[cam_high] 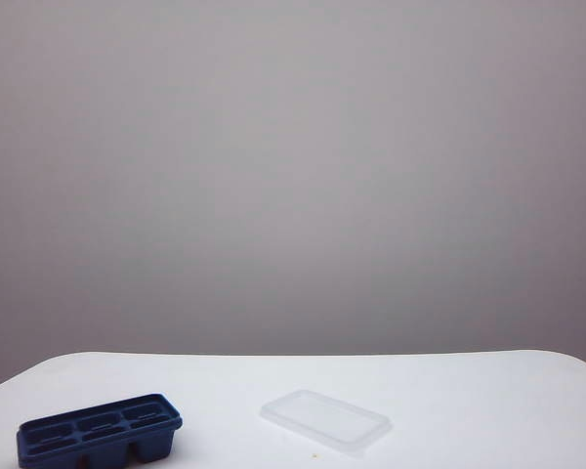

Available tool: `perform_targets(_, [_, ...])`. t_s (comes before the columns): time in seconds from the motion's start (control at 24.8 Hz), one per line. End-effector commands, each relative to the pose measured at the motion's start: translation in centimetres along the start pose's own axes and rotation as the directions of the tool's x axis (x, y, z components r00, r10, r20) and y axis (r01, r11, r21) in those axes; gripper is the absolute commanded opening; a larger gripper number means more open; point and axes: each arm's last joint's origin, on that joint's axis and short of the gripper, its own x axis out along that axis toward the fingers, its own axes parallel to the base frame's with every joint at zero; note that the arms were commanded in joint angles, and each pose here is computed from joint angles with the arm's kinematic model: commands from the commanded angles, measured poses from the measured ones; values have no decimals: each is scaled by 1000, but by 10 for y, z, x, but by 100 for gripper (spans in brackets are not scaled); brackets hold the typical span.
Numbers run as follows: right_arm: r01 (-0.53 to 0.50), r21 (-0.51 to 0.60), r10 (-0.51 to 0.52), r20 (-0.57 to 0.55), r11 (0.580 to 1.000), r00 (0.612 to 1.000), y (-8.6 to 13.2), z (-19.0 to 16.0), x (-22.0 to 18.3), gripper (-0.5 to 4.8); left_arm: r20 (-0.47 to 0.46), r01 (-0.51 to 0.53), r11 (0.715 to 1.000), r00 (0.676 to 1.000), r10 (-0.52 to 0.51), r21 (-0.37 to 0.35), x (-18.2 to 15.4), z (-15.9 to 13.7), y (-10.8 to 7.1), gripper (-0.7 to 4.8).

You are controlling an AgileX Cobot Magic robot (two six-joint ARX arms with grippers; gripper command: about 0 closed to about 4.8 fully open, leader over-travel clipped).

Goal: Pick up the ice cube tray, remove its lid, and then place both the tray and the lid back on the table.

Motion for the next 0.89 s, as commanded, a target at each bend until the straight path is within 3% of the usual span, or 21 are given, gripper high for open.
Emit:
perform_targets(0.04, [-19, 54, 15, 68, 998, 998, -1, -11, -3, -1, -73, -25, 999, 997, 23, -38, 3, -12, 0, 278])
perform_targets(0.16, [-27, 54, 24, 60, 998, 998, -3, -25, -5, -1, -101, -27, 997, 995, 20, -70, 7, -24, 0, 217])
perform_targets(0.32, [-27, 67, 24, 42, 997, 999, -6, -54, -7, -1, -164, -11, 996, 986, -3, -84, 12, -46, -2, 77])
perform_targets(0.52, [-16, 81, 15, 15, 997, 1000, -8, -72, -6, -1, -212, 26, 996, 976, -44, -88, 16, -70, -4, 73])
perform_targets(0.73, [23, 63, -20, -42, 998, 999, -11, -87, -3, -1, -275, 72, 992, 956, -98, -106, 19, -99, -7, -6])
perform_targets(0.89, [53, 55, -46, -123, 997, 991, -13, -108, 0, -1, -294, 69, 992, 951, -99, -108, 19, -105, -7, -6])
